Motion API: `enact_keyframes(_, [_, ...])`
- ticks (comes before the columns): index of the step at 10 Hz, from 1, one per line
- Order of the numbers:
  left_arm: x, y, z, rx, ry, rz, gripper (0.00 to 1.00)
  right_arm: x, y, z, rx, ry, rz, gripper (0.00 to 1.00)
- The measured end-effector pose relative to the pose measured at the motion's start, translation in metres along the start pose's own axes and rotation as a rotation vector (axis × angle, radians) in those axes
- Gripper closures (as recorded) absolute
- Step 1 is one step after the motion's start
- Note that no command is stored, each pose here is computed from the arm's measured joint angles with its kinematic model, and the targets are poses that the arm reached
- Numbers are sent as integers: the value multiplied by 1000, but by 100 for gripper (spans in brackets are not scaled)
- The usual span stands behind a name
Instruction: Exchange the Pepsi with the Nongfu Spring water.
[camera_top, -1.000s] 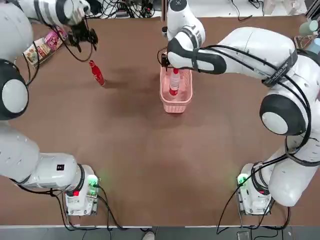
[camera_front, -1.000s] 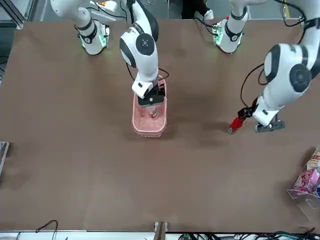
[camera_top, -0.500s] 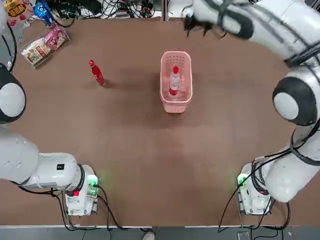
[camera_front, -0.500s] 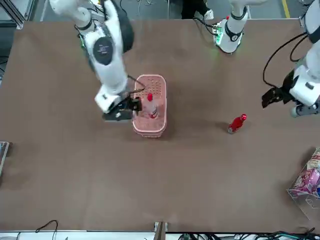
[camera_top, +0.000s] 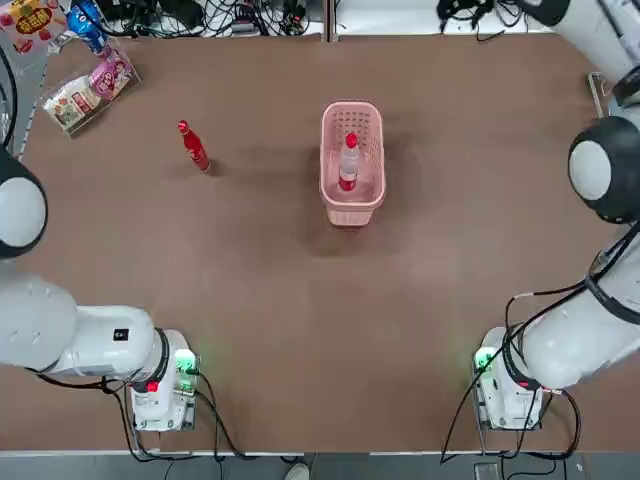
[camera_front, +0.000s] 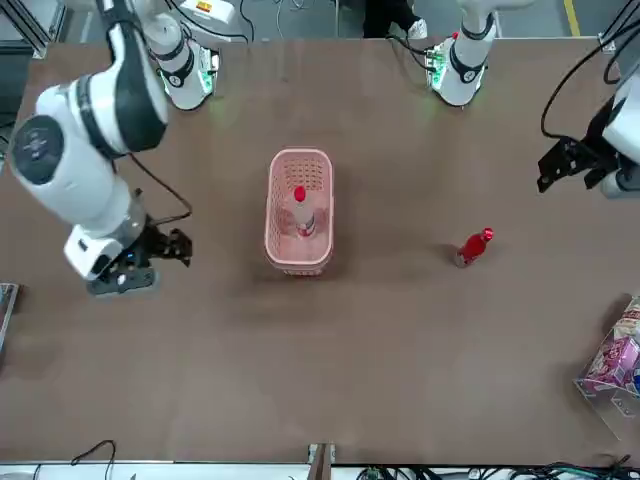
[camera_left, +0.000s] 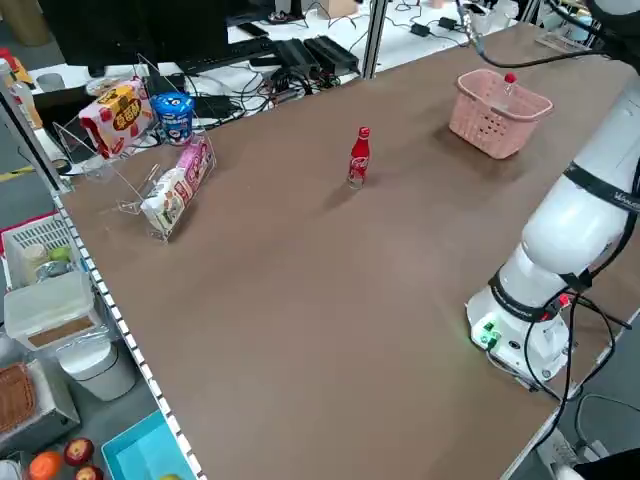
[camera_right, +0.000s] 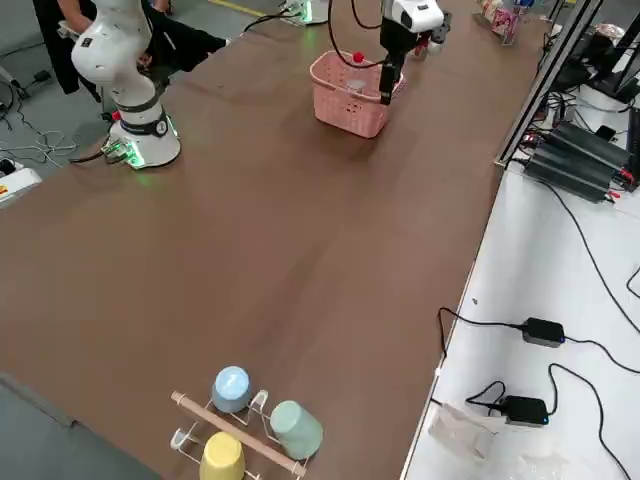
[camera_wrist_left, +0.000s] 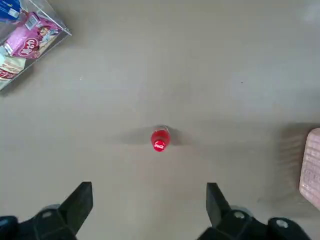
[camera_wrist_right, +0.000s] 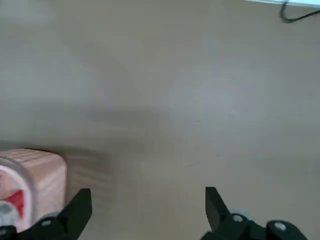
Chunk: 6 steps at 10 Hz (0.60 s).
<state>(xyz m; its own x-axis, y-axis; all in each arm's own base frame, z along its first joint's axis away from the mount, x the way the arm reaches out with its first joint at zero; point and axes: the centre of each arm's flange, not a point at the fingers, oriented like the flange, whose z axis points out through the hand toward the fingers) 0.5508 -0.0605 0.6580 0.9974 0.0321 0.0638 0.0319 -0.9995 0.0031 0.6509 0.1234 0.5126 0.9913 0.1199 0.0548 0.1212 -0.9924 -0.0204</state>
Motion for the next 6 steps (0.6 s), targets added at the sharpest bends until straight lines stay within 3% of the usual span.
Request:
enact_keyframes(3, [-8,6,-7,-16,-19,9,0,-32,71,-64,12,-47,99,0])
enact_keyframes(6, [-7,10,-3,-16,-26,19,0,-86,65,-143,18,-45,210,0])
